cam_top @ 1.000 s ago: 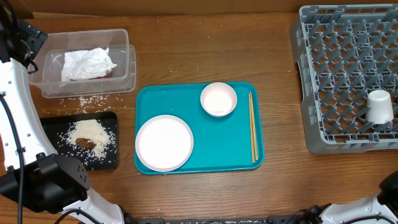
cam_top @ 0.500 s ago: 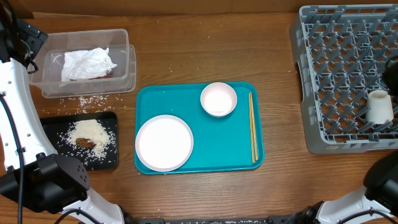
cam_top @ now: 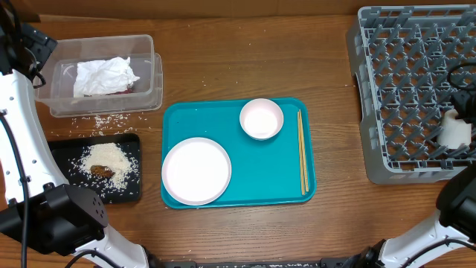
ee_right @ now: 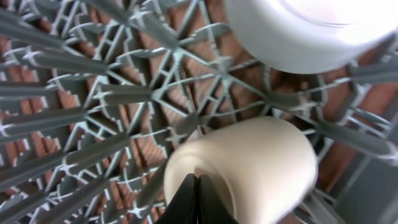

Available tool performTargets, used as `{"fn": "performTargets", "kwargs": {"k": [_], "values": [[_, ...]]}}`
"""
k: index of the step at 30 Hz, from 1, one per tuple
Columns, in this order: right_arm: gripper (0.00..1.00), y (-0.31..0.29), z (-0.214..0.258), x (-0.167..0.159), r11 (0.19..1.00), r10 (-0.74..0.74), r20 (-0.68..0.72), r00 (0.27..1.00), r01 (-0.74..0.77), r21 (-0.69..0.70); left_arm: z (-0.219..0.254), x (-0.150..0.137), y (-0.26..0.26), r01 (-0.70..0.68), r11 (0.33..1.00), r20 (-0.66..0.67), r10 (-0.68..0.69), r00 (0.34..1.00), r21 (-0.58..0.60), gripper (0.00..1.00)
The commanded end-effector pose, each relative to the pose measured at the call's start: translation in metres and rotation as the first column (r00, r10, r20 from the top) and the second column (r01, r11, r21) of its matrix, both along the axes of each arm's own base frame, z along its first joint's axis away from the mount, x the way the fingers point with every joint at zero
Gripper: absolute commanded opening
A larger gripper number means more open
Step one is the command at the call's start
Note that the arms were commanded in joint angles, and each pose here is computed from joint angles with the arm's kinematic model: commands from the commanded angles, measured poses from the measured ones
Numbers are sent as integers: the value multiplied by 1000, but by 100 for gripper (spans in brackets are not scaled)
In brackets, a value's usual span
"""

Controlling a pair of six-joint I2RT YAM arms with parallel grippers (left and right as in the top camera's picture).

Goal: Sort waste into correct bins and load items into the dishwasher

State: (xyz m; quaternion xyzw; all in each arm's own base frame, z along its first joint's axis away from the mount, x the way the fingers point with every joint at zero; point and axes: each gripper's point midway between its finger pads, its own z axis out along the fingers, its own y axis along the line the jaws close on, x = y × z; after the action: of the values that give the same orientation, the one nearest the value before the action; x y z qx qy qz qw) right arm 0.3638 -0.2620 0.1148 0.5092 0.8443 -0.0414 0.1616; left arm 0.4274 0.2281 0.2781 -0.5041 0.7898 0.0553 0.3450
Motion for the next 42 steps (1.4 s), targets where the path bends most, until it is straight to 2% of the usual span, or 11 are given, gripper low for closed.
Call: {"fn": "performTargets", "kwargs": {"k": [1, 6, 11, 16, 21, 25, 28, 32, 34, 39, 42], "values": [[4, -21, 7, -38, 983, -172, -101, 980, 165, -78, -1, -1, 5, -1, 1000, -12, 2, 1000, 17, 100], [4, -24, 48, -57, 952, -284, -74, 956, 272, -142, -1, -1, 5, -1, 1000, -12, 2, 1000, 17, 100], [4, -19, 94, -63, 941, -292, 22, 956, 292, -168, -1, -1, 5, -1, 1000, -12, 2, 1000, 17, 100], [4, -3, 132, -62, 949, -258, 150, 955, 279, -144, -1, -1, 5, -1, 1000, -12, 2, 1000, 17, 100], [4, 14, 149, -38, 982, -152, 276, 949, 177, -66, -1, -1, 5, -1, 1000, -13, 2, 1000, 17, 100], [4, 24, 135, -15, 998, -64, 310, 948, 69, -5, -1, -1, 5, -1, 1000, -12, 2, 1000, 17, 100], [4, 24, 107, -8, 998, -58, 271, 961, 49, 41, -1, -1, 5, -1, 1000, -12, 2, 1000, 17, 100], [4, 38, 66, 11, 986, 98, 228, 969, -126, 111, -1, -1, 5, -1, 1000, -13, 2, 1000, 17, 100], [4, 40, 44, 15, 978, 128, 188, 974, -155, 139, -1, -1, 5, -1, 1000, -13, 2, 1000, 17, 100], [4, 35, 12, 15, 975, 112, 119, 987, -132, 178, -1, -1, 5, -1, 1000, -12, 2, 1000, 17, 100], [4, 22, 7, 1, 991, 11, 45, 999, -17, 136, -1, -1, 5, -1, 1000, -13, 2, 1000, 17, 100]]}}
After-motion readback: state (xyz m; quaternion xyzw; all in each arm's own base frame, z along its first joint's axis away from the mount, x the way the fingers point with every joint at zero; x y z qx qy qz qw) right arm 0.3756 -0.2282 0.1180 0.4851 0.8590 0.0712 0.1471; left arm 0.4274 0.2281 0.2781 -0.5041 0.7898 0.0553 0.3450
